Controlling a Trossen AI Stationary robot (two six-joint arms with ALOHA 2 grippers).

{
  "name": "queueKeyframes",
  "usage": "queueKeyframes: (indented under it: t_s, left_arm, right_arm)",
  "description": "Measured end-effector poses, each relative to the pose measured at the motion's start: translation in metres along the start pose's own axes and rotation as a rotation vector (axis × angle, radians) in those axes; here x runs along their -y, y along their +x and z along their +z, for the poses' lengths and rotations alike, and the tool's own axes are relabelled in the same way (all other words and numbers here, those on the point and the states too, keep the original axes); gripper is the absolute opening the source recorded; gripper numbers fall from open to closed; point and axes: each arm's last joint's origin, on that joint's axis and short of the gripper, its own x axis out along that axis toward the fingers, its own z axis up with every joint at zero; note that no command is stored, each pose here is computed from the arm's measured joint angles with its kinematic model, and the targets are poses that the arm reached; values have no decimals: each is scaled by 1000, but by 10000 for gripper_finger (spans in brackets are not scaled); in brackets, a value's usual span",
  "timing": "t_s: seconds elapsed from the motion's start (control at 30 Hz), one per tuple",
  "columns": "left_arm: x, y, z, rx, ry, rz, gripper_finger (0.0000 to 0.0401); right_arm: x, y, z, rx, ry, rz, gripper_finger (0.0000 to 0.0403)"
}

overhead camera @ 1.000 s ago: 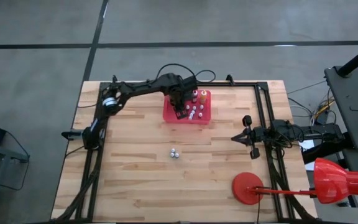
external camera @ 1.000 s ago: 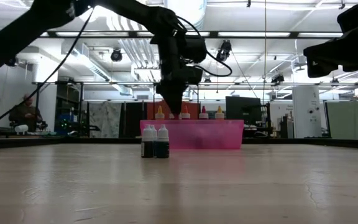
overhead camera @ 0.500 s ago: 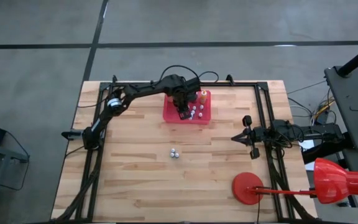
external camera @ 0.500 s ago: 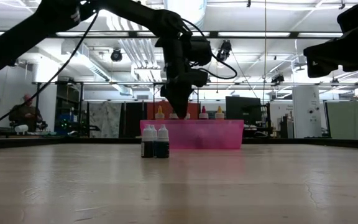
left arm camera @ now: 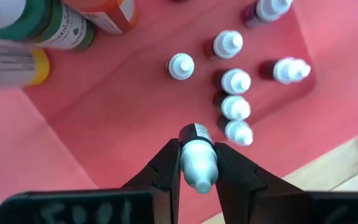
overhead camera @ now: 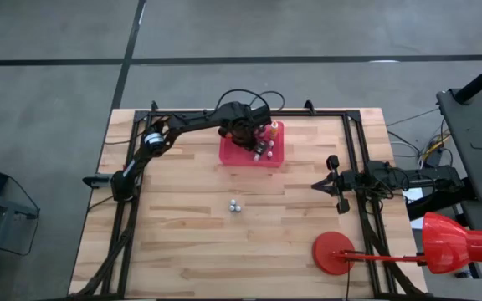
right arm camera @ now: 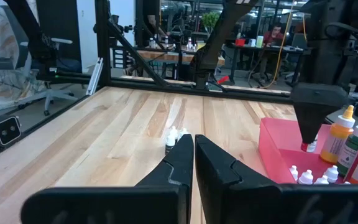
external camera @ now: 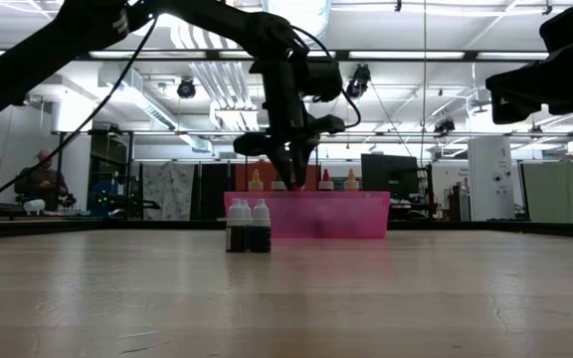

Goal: Pick & Place food coloring
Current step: Put the small red food coloring bottle into the pink bin

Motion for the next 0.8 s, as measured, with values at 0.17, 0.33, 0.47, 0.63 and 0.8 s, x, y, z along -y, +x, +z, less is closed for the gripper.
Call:
queueKeyframes:
  t_s: [0.17,0.33,0.47,0.63,0.8]
  left_arm:
    - [6,0,-1,24,-94,-23,55]
    - [9,1,-4,20,-168,-24,55]
    - [12,5,-7,18,-222,-17,55]
    - [14,11,-9,35,-257,-27,55]
    - [12,21,-10,41,-271,-12,55]
  right_arm:
    - [0,0,0,0,0,0,8]
    - [0,0,0,0,0,0,8]
    - [0,0,0,0,0,-1,8]
    - [0,0,0,0,0,-1,8]
    - [0,0,0,0,0,-1,8]
